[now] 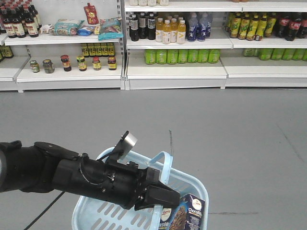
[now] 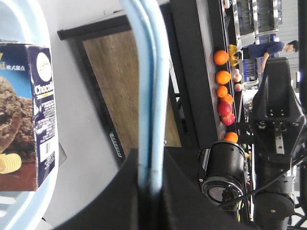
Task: Left arm holds basket, right arm returns cookies
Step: 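Keep holding the basket with the left gripper, approach the bottle shelves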
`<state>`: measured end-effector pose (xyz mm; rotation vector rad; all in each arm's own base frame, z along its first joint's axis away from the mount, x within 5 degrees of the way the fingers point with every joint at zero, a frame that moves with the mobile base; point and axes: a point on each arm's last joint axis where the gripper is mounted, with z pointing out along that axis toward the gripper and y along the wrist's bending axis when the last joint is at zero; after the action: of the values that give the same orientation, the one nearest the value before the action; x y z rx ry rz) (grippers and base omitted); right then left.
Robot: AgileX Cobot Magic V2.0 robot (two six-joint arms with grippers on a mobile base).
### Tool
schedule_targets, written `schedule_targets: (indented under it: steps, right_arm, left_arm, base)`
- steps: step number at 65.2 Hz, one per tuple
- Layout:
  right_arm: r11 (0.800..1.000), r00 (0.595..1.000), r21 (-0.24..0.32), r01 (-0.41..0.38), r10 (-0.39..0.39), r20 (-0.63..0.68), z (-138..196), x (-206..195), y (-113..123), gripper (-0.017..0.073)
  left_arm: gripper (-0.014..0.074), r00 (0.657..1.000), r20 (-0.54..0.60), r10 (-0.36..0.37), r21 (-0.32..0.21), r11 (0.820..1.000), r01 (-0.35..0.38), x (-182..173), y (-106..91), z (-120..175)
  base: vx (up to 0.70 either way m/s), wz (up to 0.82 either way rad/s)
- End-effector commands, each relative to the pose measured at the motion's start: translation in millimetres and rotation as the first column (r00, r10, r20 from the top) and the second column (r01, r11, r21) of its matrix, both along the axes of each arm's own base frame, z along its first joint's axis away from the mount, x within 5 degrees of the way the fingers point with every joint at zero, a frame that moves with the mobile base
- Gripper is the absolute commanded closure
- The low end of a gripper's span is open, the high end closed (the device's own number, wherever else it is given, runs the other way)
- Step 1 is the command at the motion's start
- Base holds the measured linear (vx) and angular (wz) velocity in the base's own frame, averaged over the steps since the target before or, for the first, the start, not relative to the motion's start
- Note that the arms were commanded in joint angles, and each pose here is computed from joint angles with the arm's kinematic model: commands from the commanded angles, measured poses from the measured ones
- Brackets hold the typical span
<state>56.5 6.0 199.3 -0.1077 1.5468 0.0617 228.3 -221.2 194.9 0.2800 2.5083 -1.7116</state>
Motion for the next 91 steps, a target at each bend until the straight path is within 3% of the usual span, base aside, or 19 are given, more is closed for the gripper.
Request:
schedule_targets:
  steps: [1, 91]
  right_arm:
    - [1.000, 0.997, 0.002, -0.006, 0.006, 0.082, 7.6, -1.3, 0.5, 0.0568]
    - [1.000, 0.997, 0.002, -0.006, 0.006, 0.082, 7.6, -1.3, 0.5, 0.0568]
  left_arm:
    - [0.0600, 0.999, 0.031, -0.009, -0.128, 0.992, 0.013, -2.8, -3.7, 28.9]
    - [0.0600, 0.999, 0.031, -0.009, -0.128, 0.992, 0.013, -2.8, -3.7, 28.9]
  base:
    - [0.29, 0.09]
    - [0.28, 0.00]
